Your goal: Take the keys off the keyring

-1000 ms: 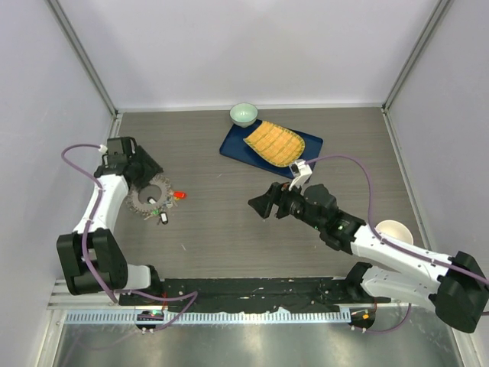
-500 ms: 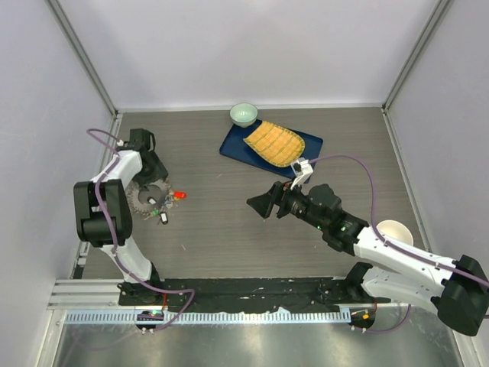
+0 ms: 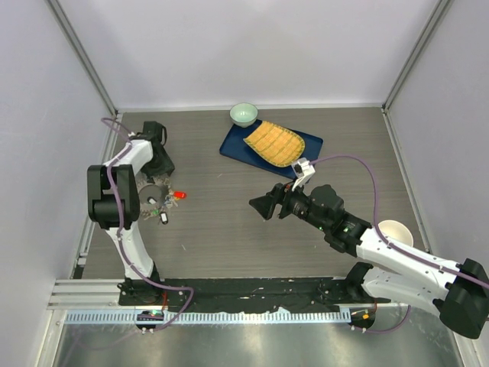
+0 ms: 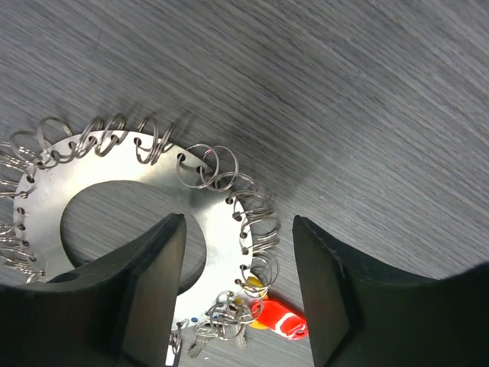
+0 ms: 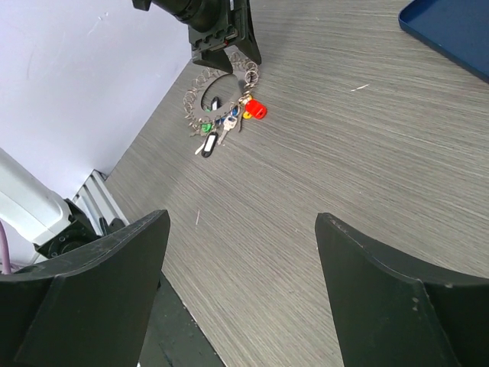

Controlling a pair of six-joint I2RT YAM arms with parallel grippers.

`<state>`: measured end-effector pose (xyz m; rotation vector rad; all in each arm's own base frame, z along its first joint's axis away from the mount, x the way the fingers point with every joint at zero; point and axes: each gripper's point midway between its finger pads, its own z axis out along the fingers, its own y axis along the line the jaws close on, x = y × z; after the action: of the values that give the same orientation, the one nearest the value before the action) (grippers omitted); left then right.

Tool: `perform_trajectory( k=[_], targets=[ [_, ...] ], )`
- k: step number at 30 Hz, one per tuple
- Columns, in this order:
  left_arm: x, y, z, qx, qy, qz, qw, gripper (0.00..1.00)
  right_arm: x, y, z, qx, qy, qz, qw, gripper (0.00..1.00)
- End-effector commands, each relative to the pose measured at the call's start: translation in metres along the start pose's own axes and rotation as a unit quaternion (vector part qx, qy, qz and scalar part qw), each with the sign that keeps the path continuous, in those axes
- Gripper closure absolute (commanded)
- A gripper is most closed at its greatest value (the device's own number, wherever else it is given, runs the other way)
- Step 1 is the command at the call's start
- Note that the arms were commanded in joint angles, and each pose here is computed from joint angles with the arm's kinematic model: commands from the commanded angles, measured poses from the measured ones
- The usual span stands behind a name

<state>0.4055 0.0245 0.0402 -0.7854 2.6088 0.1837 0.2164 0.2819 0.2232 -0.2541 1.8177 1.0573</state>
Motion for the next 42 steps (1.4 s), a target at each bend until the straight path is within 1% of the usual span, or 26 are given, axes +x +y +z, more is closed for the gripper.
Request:
perform_trajectory(
  k=[1, 5, 9, 12, 13, 15, 16, 20, 21, 22, 32, 36, 37, 41, 42],
  targets=[
    [-0.006, -0.013, 0.001, -0.006, -0.009, 0.004, 1.000, 0.42, -0.020, 0.008, -0.002, -0.009, -0.028, -0.017, 0.999, 0.16],
    [0.000, -0.013, 0.010, -0.018, 0.007, 0.011, 1.000, 0.46, -0.021, 0.008, -0.003, -0.006, -0.026, -0.021, 0.999, 0.16],
    [0.001, -0.010, 0.014, -0.030, 0.004, 0.017, 0.999, 0.49, -0.022, 0.008, -0.003, -0.006, -0.027, -0.022, 0.999, 0.16],
    [-0.001, -0.010, 0.015, -0.034, 0.005, 0.019, 0.999, 0.60, -0.022, 0.008, -0.002, -0.006, -0.027, -0.023, 0.999, 0.16],
    [0.001, -0.010, 0.014, -0.033, 0.008, 0.021, 0.999, 0.67, -0.022, 0.009, -0.001, -0.006, -0.026, -0.023, 0.999, 0.16],
    [0.000, -0.010, 0.012, -0.034, 0.007, 0.024, 0.999, 0.72, -0.021, 0.009, 0.000, -0.007, -0.024, -0.022, 0.999, 0.16],
    [0.000, -0.009, 0.013, -0.034, 0.007, 0.025, 0.999, 0.78, -0.021, 0.009, 0.000, -0.006, -0.023, -0.020, 1.000, 0.16],
    [-0.002, -0.007, 0.006, -0.035, 0.000, 0.030, 0.999, 0.92, -0.019, 0.009, 0.001, -0.008, -0.022, -0.014, 1.000, 0.16],
    [-0.003, -0.006, 0.004, -0.034, -0.001, 0.030, 0.999, 0.98, -0.018, 0.009, 0.001, -0.008, -0.022, -0.011, 1.000, 0.17],
    [-0.003, -0.006, 0.003, -0.035, 0.000, 0.030, 0.999, 1.00, -0.017, 0.008, 0.001, -0.008, -0.021, -0.009, 1.000, 0.17],
    [-0.006, -0.017, -0.026, 0.022, -0.012, 0.027, 0.999, 1.00, -0.018, 0.014, 0.009, -0.017, -0.015, 0.006, 1.000, 0.17],
    [-0.008, -0.022, -0.042, 0.049, -0.019, 0.025, 0.998, 1.00, -0.013, 0.010, 0.013, -0.016, -0.018, 0.015, 1.000, 0.17],
    [-0.008, -0.023, -0.048, 0.055, -0.021, 0.026, 0.998, 1.00, -0.005, 0.004, 0.016, -0.010, -0.013, 0.017, 1.000, 0.17],
    [-0.007, -0.033, -0.065, 0.086, -0.024, 0.023, 0.996, 1.00, -0.007, -0.001, 0.031, -0.009, -0.036, 0.022, 0.999, 0.17],
    [-0.006, -0.035, -0.069, 0.092, -0.025, 0.023, 0.995, 1.00, -0.008, -0.007, 0.036, 0.006, -0.043, 0.019, 0.999, 0.17]
  ],
)
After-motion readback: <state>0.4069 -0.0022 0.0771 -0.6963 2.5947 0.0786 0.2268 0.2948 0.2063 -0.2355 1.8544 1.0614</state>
